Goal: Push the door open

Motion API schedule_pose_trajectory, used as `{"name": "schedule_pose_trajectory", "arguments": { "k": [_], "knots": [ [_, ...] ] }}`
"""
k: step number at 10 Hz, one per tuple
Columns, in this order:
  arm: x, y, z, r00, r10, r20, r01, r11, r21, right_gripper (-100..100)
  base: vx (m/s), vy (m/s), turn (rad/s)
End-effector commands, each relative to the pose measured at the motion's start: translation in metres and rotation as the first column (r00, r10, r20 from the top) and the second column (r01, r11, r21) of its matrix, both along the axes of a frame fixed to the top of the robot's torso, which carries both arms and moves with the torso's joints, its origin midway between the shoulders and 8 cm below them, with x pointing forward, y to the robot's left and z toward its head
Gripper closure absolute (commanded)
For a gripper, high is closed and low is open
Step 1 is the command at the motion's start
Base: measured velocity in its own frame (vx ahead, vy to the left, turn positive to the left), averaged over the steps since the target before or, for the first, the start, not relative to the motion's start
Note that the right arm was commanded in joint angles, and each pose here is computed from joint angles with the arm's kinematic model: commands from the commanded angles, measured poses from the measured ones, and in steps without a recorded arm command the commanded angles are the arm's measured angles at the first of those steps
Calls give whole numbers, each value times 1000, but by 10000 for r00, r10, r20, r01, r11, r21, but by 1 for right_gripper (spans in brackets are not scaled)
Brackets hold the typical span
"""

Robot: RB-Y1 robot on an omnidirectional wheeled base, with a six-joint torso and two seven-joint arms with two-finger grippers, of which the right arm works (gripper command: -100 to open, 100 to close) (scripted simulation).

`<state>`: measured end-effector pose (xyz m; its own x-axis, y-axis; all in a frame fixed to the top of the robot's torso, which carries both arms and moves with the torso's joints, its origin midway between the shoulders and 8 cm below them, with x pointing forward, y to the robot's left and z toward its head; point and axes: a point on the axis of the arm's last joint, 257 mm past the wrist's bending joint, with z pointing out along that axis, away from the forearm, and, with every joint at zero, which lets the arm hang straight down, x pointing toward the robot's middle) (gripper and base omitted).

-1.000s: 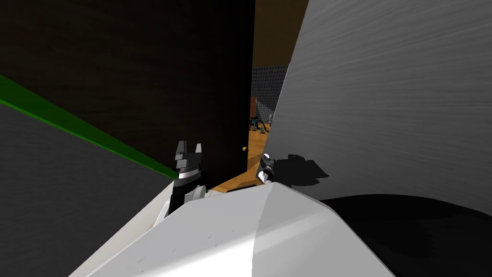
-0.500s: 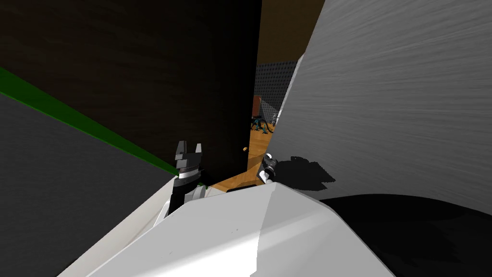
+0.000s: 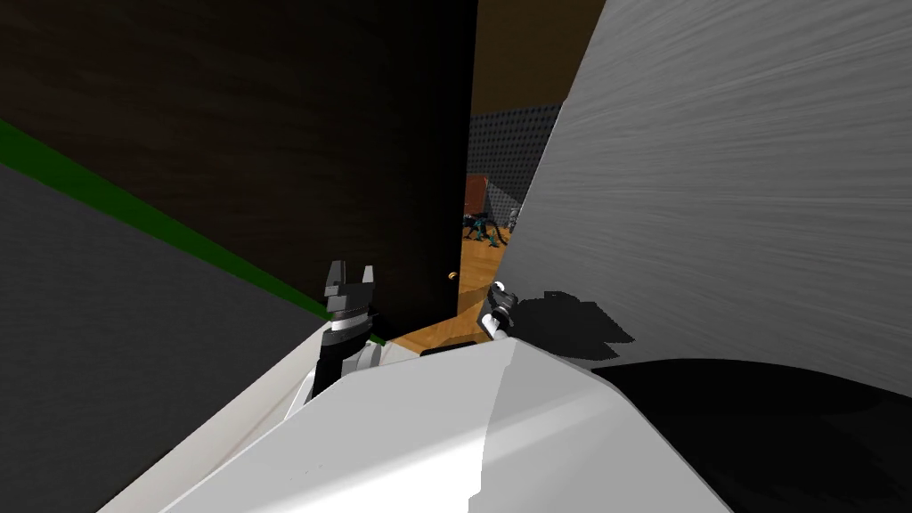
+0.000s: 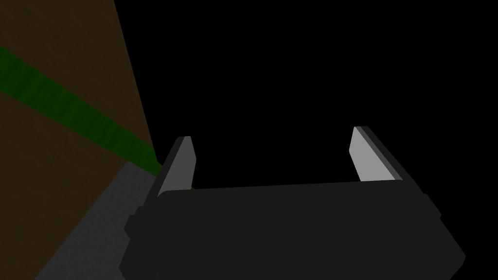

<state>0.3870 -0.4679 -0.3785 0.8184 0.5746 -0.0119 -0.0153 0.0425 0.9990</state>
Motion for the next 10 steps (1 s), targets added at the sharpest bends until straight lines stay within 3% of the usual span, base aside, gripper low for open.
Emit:
{"name": "schedule_pose_trajectory", "arguments": {
  "k": [1,2,5,6,7,8,9,10],
  "knots": [
    [-16,-16,1,9990,-437,-34,436,9988,-229,100,-10,-36,-3],
    [-21,-23,4,9978,-663,19,663,9973,-306,100,-20,-74,112],
    [-23,-27,5,9970,-775,46,776,9964,-343,100,-7,-46,27],
    [-27,-34,8,9948,-1012,105,1015,9940,-413,100,-29,-85,95],
    [-30,-32,2,9949,-1006,-79,1003,9942,-377,100,-19,-85,18],
    [-28,-33,7,9949,-1011,70,1013,9940,-406,100,-8,-59,-141],
    [-23,-30,4,9943,-1070,29,1070,9938,-314,-100,-10,91,82],
    [-24,-30,5,9935,-1135,35,1135,9930,-316,-100,-6,171,98]
  ]
}}
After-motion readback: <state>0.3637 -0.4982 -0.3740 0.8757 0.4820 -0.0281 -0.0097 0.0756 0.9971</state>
